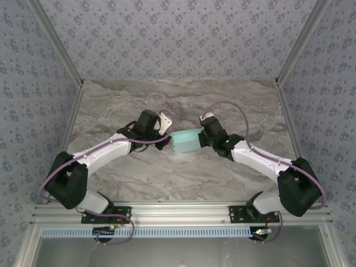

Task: Fold the paper box

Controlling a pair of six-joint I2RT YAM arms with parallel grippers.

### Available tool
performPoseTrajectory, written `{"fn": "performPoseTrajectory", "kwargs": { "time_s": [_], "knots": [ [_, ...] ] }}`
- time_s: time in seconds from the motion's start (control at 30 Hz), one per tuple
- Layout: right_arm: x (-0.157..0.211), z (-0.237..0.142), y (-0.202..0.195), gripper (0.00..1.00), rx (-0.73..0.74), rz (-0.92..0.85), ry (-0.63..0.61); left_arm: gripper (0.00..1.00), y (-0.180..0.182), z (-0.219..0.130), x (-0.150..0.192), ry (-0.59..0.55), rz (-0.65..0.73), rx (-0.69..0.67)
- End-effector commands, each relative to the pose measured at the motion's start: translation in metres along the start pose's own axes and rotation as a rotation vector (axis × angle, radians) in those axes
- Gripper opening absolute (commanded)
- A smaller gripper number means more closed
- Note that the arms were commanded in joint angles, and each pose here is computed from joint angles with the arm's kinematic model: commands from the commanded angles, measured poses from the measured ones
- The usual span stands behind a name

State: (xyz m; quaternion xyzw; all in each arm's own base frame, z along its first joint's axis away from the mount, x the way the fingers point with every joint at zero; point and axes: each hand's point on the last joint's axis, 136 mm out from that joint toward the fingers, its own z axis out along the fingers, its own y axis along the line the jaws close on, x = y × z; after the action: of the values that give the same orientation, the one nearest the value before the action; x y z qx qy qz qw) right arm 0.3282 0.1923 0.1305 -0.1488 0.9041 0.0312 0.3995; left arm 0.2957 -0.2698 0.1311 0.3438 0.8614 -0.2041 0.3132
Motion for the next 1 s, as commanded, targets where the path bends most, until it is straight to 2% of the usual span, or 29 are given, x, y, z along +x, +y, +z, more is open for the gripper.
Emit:
{"fn": "performPoseTrajectory", "kwargs": {
  "time_s": [0.0, 0.57, 0.73, 0.97],
  "knots": [
    [0.024, 0.0, 0.003, 0.0, -0.005, -0.029, 0.087, 0.14, -0.01, 0.002, -0.009, 0.004, -0.019, 0.022],
    [0.024, 0.0, 0.005, 0.0, -0.008, -0.033, 0.089, 0.31, -0.005, -0.01, -0.018, -0.02, 0.0, -0.024],
    [0.024, 0.0, 0.004, 0.0, -0.004, -0.033, 0.09, 0.31, -0.004, -0.013, -0.015, -0.012, 0.003, -0.035],
    [0.024, 0.002, 0.004, 0.0, -0.006, -0.032, 0.092, 0.21, 0.0, -0.013, -0.01, 0.001, 0.003, -0.056]
  ]
}}
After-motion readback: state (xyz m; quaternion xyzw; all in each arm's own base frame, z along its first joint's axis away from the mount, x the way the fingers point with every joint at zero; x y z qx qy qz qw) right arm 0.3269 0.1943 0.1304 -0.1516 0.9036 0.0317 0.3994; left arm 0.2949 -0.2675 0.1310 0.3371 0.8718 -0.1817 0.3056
